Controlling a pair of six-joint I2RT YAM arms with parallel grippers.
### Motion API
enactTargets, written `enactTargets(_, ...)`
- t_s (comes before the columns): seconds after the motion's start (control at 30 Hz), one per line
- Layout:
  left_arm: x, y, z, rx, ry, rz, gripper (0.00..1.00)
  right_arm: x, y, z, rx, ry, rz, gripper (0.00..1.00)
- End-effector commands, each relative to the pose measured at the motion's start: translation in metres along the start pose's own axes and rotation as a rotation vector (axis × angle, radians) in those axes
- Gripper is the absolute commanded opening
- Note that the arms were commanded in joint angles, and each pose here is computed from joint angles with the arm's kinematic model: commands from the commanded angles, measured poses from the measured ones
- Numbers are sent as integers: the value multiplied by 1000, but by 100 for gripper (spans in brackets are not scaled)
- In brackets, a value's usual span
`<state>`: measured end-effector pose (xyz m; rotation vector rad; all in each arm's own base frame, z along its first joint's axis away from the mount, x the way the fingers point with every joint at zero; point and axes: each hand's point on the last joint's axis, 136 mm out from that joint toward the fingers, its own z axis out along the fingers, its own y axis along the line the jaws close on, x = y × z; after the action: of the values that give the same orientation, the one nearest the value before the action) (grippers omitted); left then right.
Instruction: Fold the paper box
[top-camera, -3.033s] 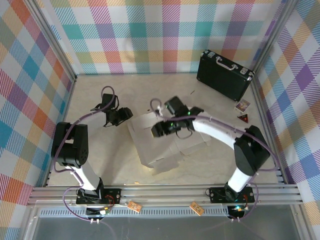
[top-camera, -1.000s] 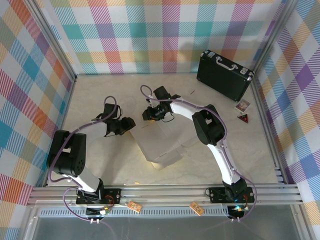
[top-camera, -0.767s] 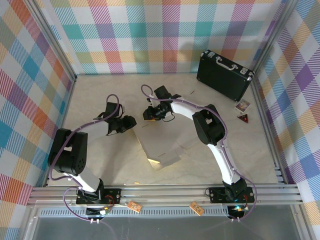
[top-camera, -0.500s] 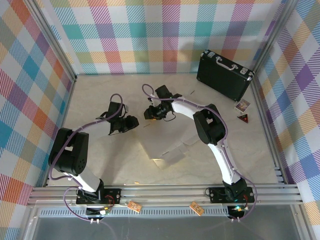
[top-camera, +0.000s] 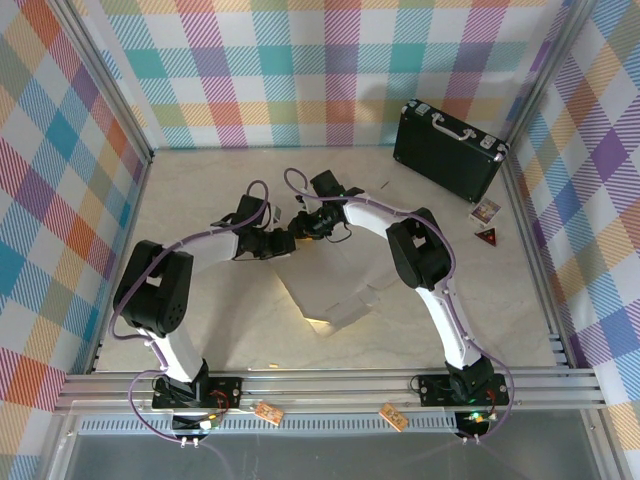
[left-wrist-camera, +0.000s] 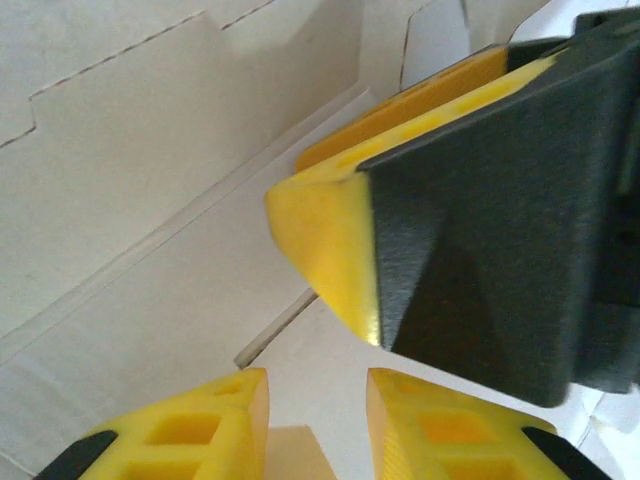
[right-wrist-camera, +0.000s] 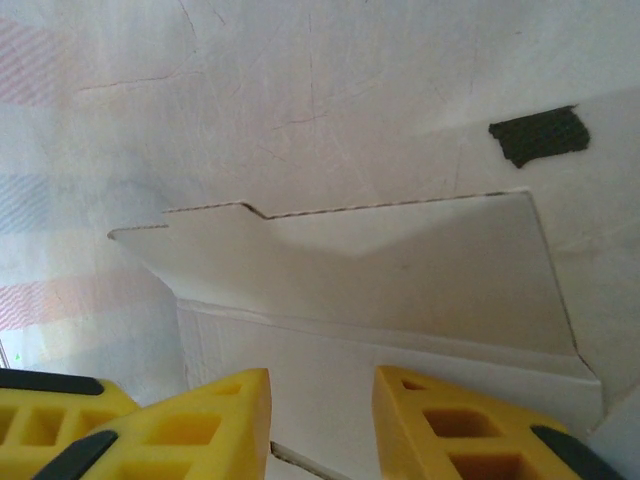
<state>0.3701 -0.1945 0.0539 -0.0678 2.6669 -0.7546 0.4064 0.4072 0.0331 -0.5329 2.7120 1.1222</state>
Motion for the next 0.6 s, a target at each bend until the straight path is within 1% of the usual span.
enactTargets(0.0,10,1,-2,-26,59,5,31,35,-41,15,103,100,75,34)
enactTargets(0.03,8,0,-3,-27,55,6,31,35,-41,15,103,99,74,35)
enactTargets(0.07,13,2,-5,-40,75,-5,31,35,-41,15,104,100,74,35)
enactTargets(0.23,5,1,-12,-74,72,-22,32,35,-41,15,104,100,76,35)
enactTargets(0.33,-1,2,-17,-102,62,-25,35,34,-39,12,109,93,75,36)
enactTargets(0.43,-8,0,-24,-111,36,-25,36,26,-27,3,82,68,53,38)
enactTargets(0.57,-18,0,-31,-116,6,-51,40,18,-10,-13,56,30,26,40)
